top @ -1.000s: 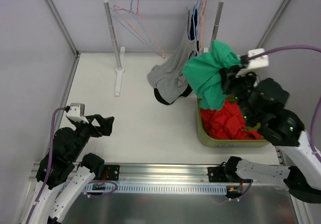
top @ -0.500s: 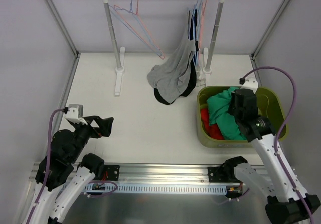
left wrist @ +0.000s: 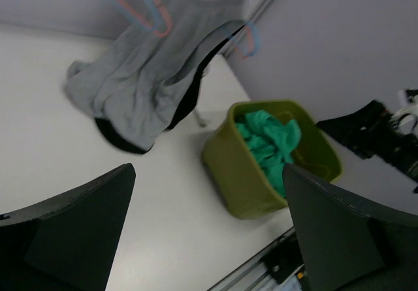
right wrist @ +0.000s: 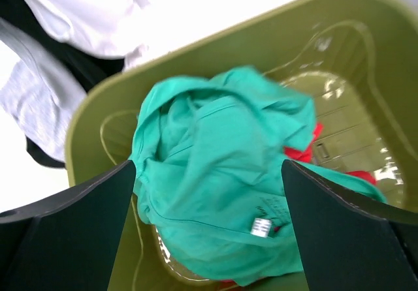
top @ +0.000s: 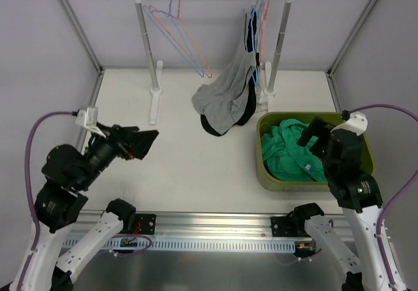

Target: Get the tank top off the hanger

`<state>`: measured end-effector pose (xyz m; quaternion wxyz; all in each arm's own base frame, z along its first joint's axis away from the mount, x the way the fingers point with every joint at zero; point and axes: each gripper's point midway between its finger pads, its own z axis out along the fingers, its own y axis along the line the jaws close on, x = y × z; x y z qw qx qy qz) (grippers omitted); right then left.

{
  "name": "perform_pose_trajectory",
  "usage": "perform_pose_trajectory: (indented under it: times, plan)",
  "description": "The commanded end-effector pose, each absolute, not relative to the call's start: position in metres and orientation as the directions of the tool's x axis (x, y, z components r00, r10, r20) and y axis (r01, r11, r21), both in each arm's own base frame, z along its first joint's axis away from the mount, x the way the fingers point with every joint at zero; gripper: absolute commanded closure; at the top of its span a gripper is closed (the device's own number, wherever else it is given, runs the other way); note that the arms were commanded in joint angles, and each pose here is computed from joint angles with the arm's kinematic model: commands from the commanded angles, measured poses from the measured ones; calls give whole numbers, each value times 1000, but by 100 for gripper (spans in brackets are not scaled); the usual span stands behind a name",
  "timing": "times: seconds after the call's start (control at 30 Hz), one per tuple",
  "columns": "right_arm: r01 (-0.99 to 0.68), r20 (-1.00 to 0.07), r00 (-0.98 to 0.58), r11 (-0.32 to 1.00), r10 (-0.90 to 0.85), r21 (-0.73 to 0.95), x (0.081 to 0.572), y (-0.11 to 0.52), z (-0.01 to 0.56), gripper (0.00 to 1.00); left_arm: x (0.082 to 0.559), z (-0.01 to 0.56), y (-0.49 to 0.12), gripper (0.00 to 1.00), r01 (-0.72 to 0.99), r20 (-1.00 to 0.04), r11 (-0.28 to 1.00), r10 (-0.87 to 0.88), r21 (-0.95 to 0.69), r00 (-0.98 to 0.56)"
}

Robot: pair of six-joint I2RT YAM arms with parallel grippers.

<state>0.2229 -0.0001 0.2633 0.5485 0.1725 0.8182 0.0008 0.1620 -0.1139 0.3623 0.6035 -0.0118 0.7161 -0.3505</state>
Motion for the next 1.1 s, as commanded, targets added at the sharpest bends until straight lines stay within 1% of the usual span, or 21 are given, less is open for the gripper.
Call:
perform_pose_trajectory:
  times: [0.0, 0.07, 0.1, 0.13, 0.17, 0.2, 0.23, 0.27, 0.33, 0.4, 0.53, 0.6, 0.63, 0.67, 0.7, 0.8, 0.87, 0.9, 0.97, 1.0, 1.07]
  plan:
    - [369, -914, -289, 914, 284, 168, 200, -24, 285, 1, 179, 440, -171, 1, 594, -808, 556, -483, -581, -338]
    - [323, -920, -279, 929, 275, 179, 194, -20, 292, 1, 193, 455, -195, 1, 624, -795, 501, -461, -599, -394]
    - [287, -921, -283, 940, 269, 187, 194, -14, 294, 0, 219, 466, -211, 1, 615, -798, 513, -449, -598, -402]
    - [185, -911, -318, 960, 262, 212, 194, 4, 293, 1, 232, 471, -219, 1, 630, -831, 547, -418, -552, -366]
    - [107, -911, -338, 972, 235, 210, 193, 16, 295, 1, 236, 476, -240, 1, 654, -849, 545, -387, -525, -360]
    - [43, -907, -359, 974, 221, 221, 192, 28, 295, 1, 259, 486, -258, 1, 656, -867, 570, -368, -496, -336]
    - [-65, -894, -393, 964, 213, 258, 189, 48, 295, 0, 274, 490, -264, 1, 651, -889, 607, -351, -456, -296]
    - [-109, -889, -410, 956, 207, 273, 186, 57, 293, 0, 285, 491, -274, 1, 649, -895, 617, -339, -444, -290]
    - [-197, -878, -430, 928, 208, 316, 179, 74, 293, 3, 323, 492, -290, 1, 617, -909, 668, -326, -417, -262]
    - [-232, -875, -431, 910, 221, 344, 173, 81, 290, 5, 355, 490, -307, 1, 599, -919, 698, -311, -393, -240]
    - [-308, -872, -435, 873, 224, 378, 161, 93, 288, 6, 402, 490, -329, 1, 573, -935, 739, -300, -354, -191]
    - [-326, -877, -425, 865, 225, 380, 155, 94, 288, 7, 427, 487, -347, 3, 569, -935, 743, -306, -351, -178]
    - [-334, -876, -427, 862, 223, 382, 153, 95, 286, 7, 431, 489, -353, 5, 581, -935, 734, -308, -351, -175]
    - [-338, -877, -425, 860, 223, 383, 152, 96, 286, 7, 437, 487, -360, 10, 591, -935, 727, -307, -350, -176]
    - [-340, -877, -426, 859, 222, 383, 150, 96, 285, 7, 448, 485, -369, 12, 593, -934, 724, -316, -352, -168]
    - [-359, -878, -423, 848, 226, 391, 145, 98, 285, 8, 471, 471, -371, 19, 544, -925, 750, -339, -376, -171]
    - [-388, -876, -427, 830, 225, 402, 140, 103, 285, 8, 481, 467, -371, 21, 532, -906, 736, -383, -418, -181]
    - [-398, -877, -426, 824, 223, 402, 138, 104, 285, 9, 486, 456, -374, 22, 529, -904, 736, -381, -423, -193]
    - [-415, -877, -429, 815, 218, 405, 135, 107, 286, 10, 491, 461, -379, 26, 557, -893, 707, -416, -436, -172]
    - [-420, -878, -428, 813, 215, 404, 135, 107, 286, 10, 497, 455, -383, 26, 566, -890, 697, -419, -441, -178]
    - [-430, -880, -427, 809, 210, 402, 134, 108, 286, 10, 496, 457, -393, 30, 615, -876, 640, -440, -461, -199]
